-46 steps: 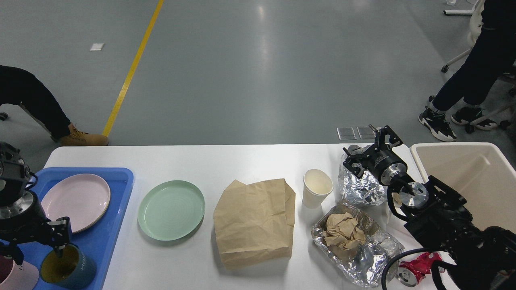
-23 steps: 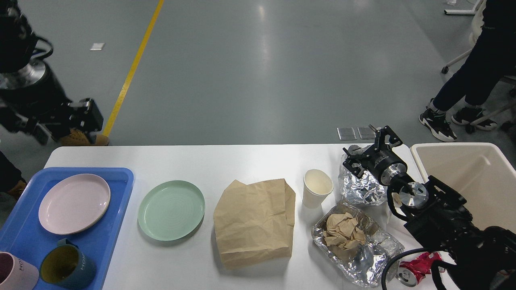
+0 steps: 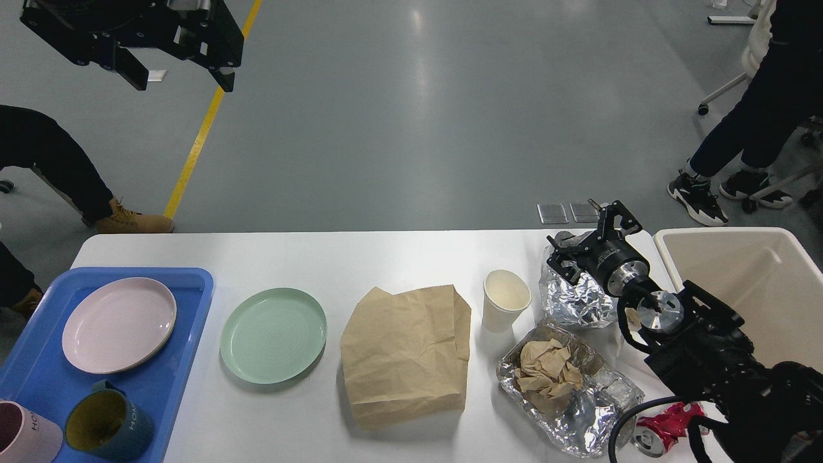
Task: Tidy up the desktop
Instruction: 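Raise the left gripper away from the tray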
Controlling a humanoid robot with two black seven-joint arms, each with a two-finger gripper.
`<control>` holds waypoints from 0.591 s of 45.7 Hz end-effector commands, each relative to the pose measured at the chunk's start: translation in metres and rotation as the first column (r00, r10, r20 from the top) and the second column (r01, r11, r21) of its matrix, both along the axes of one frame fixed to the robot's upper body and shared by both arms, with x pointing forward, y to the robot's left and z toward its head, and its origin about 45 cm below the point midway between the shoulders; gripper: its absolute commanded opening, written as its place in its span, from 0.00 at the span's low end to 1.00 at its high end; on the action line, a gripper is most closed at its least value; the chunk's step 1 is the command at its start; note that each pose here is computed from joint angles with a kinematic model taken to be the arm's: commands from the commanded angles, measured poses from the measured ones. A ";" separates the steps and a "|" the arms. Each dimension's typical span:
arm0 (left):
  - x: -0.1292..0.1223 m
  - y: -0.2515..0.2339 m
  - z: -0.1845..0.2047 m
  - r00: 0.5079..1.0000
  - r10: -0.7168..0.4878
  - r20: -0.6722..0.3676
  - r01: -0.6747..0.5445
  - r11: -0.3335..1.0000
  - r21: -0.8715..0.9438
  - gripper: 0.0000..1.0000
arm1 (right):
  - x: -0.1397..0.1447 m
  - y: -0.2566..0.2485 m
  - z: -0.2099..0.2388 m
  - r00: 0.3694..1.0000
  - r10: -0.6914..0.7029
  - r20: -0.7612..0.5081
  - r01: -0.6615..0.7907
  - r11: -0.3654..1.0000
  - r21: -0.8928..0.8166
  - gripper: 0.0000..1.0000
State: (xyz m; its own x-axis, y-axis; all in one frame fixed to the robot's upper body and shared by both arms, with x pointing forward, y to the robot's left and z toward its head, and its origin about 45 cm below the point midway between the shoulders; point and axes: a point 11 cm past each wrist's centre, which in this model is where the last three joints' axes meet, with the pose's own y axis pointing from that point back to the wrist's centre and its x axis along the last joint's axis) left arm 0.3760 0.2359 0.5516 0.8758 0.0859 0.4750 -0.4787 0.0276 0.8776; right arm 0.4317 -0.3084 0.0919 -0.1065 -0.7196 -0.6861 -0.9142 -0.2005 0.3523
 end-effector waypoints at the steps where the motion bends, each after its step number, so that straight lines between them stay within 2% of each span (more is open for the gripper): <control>1: -0.004 0.008 -0.004 1.000 0.026 -0.017 -0.026 1.000 0.009 0.87 | 0.000 0.000 0.000 1.000 0.000 0.000 0.000 1.000 0.000 1.00; 13: -0.039 0.016 -0.061 0.971 0.071 -0.227 -0.069 0.997 0.016 0.86 | 0.000 0.000 0.000 1.000 0.000 0.000 0.000 1.000 0.000 1.00; 27: -0.040 0.009 -0.066 0.969 0.051 -0.241 -0.050 0.999 0.011 0.86 | 0.000 0.000 0.000 1.000 0.000 0.000 0.000 1.000 0.000 1.00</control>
